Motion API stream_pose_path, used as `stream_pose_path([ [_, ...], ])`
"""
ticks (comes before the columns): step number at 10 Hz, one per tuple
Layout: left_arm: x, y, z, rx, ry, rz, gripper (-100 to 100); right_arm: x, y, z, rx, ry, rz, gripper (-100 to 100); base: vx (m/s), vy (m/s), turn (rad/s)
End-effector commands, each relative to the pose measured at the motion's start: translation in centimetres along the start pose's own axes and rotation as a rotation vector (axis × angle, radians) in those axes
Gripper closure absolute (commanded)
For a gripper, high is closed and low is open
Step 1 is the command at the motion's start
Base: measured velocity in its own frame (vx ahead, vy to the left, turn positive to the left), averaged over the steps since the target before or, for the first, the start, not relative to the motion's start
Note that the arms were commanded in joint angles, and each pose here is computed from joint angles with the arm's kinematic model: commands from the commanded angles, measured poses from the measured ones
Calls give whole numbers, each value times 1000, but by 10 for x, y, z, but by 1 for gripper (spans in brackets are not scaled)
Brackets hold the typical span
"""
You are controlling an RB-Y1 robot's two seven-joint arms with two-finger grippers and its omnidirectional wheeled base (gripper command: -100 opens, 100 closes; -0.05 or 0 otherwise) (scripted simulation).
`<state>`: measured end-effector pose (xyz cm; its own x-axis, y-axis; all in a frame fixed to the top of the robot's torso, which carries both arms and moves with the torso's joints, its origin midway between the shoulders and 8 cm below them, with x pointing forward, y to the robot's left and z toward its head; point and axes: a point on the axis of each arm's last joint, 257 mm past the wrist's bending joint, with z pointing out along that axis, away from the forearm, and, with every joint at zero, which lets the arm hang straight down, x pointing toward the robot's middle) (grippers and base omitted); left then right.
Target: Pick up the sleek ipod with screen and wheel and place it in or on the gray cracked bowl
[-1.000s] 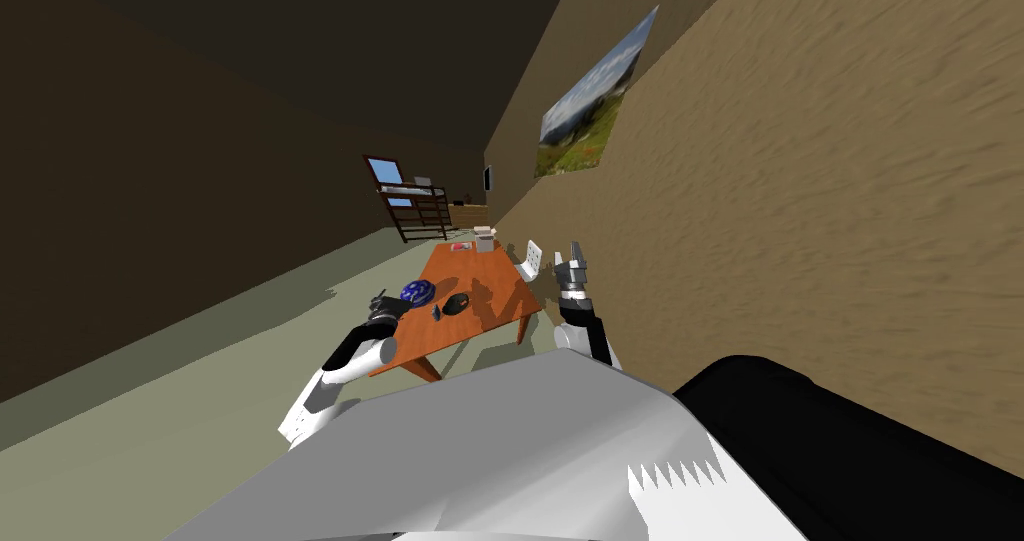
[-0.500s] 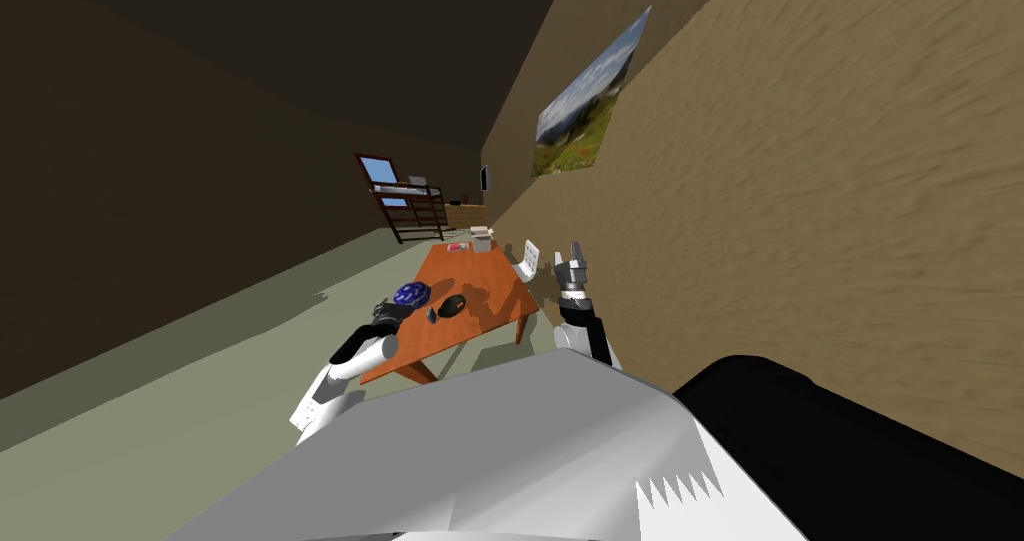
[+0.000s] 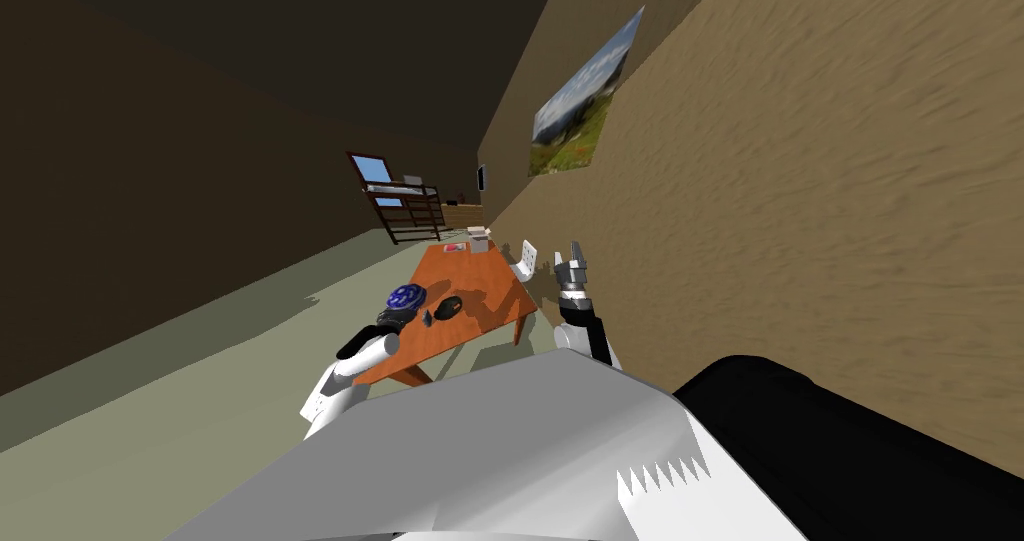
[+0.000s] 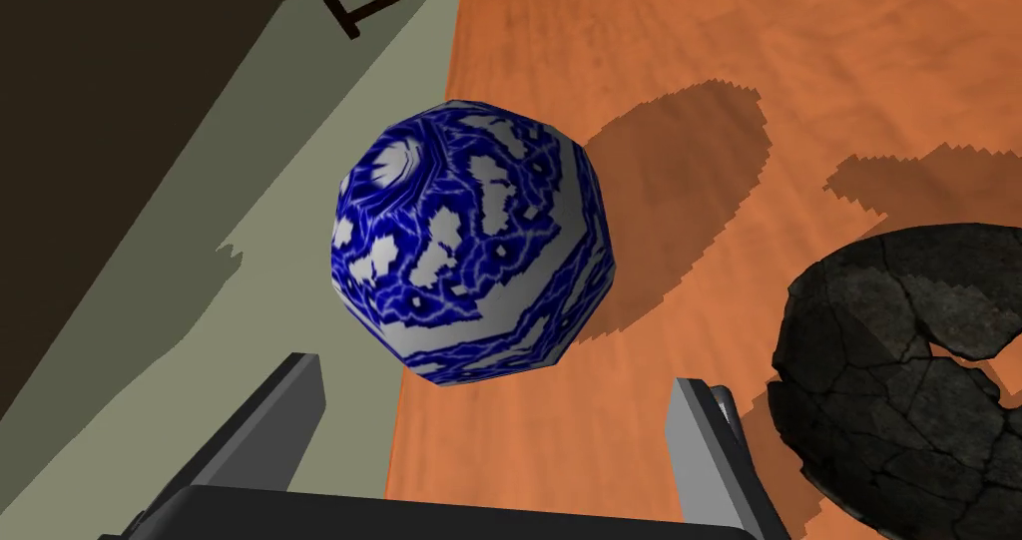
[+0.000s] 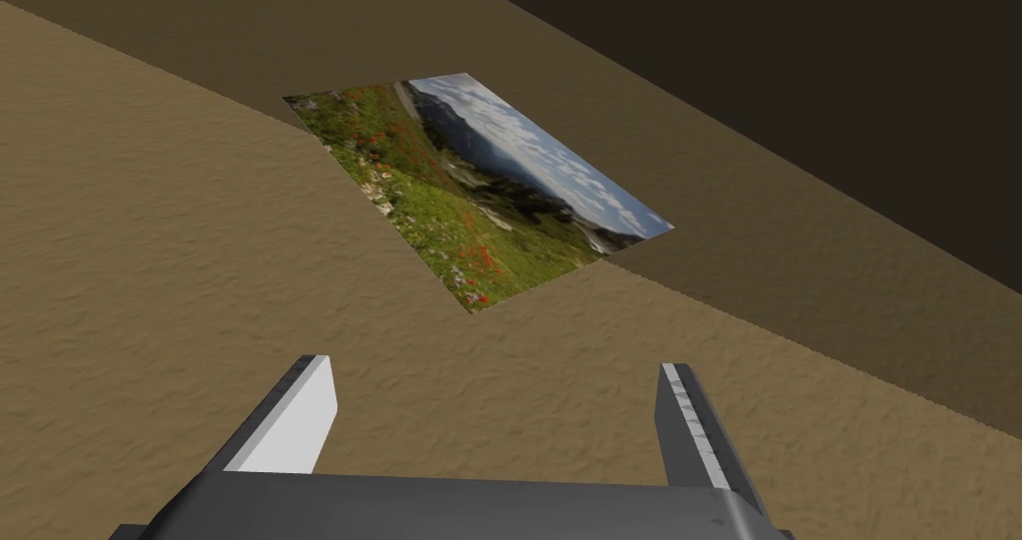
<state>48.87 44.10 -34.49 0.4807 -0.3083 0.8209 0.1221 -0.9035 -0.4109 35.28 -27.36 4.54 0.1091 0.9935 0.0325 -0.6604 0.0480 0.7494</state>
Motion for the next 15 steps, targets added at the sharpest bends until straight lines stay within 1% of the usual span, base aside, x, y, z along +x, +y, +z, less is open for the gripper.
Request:
stream_pose_path([
  [1,-12,3,5,-13,-31,-29,-100,0,0,0,0,0,0,0,10,-14,-23],
  [3,-32,11,12,-42,-100,-123,-100,0,0,0,0,0,0,0,11,-16,-55],
  [4,-39,14,12,-47,-114,-124,-100,0,0,0,0,0,0,0,12,-15,-20],
  [7,-69,29,18,-85,-218,-247,-100,0,0,0,0,0,0,0,15,-15,-48],
  [9,-87,38,20,-105,-279,-315,-100,0,0,0,0,0,0,0,17,-16,-42],
  [12,-104,49,20,-126,-349,-400,-100,0,0,0,0,0,0,0,11,-11,-36],
  [13,-101,45,20,-121,-331,-378,-100,0,0,0,0,0,0,0,6,-5,-7],
  [14,-102,46,20,-122,-336,-384,0,0,0,0,0,0,0,0,0,0,0],
  [15,-114,45,18,-109,-339,-393,-100,0,0,0,0,0,0,0,48,11,-122],
])
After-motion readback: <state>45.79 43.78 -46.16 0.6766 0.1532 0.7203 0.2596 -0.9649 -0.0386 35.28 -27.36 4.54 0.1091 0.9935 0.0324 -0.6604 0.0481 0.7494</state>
